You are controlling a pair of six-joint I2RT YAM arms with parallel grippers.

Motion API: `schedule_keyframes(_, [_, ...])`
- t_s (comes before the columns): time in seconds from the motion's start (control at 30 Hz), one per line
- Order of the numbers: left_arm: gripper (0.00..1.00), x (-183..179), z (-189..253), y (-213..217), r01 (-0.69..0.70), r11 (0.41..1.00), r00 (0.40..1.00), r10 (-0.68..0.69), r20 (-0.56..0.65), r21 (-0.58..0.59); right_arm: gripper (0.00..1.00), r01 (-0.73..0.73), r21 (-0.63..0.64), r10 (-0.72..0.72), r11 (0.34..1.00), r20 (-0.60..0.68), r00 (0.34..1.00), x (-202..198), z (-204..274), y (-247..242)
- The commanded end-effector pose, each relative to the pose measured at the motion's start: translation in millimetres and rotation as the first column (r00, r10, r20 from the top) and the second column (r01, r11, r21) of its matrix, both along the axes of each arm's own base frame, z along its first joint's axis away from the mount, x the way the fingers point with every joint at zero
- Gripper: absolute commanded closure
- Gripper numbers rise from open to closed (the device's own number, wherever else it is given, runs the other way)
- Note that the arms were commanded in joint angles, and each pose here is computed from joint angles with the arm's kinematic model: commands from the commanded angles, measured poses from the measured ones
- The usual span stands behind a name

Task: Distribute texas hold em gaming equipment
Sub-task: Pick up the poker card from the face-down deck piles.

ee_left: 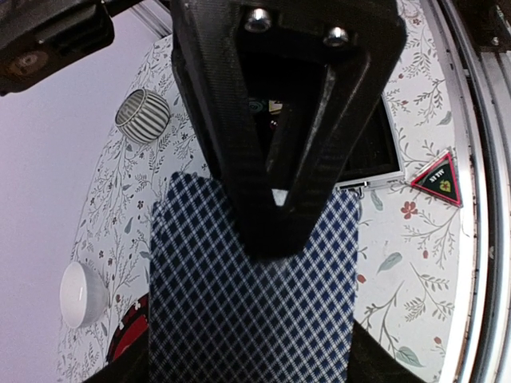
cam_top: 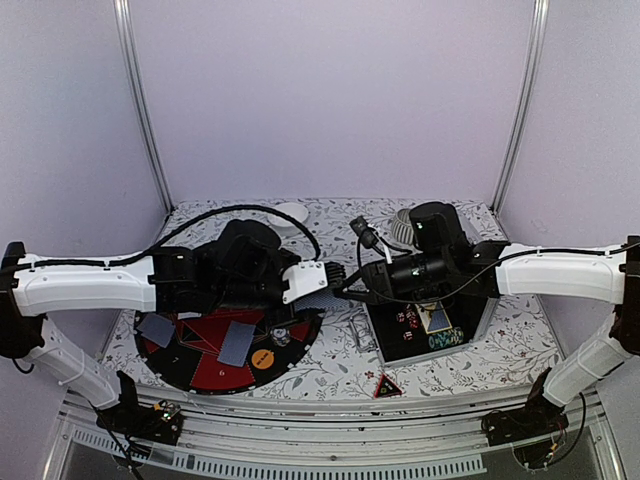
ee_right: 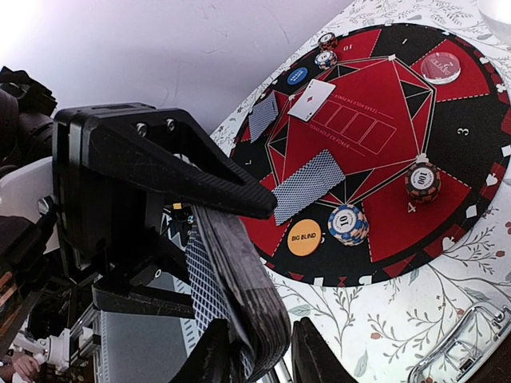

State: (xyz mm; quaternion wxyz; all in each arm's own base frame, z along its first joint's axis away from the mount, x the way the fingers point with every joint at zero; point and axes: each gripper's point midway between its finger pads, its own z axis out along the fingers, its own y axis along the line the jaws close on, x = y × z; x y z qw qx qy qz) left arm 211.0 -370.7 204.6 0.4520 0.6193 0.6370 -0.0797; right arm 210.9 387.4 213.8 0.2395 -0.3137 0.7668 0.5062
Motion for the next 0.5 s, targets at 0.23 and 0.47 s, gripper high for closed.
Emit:
schedule_keyframes(0.23, [0.37, 5.4, 2.8, 15.4, -0.046, 0.999, 0.999, 0.046, -0.005, -0.009, 0.78, 0.001, 0.022, -0.002, 1.000, 0.041, 0.999, 2.7, 21.3, -5.5])
schedule_keyframes(0.47, [0.37, 6.6, 2.3, 17.8, -0.053, 0.999, 0.999, 0.053, -0.006, -0.007, 0.88, -0.001, 0.023, 0.000, 1.000, 0.041, 0.999, 2.5, 22.7, -6.1])
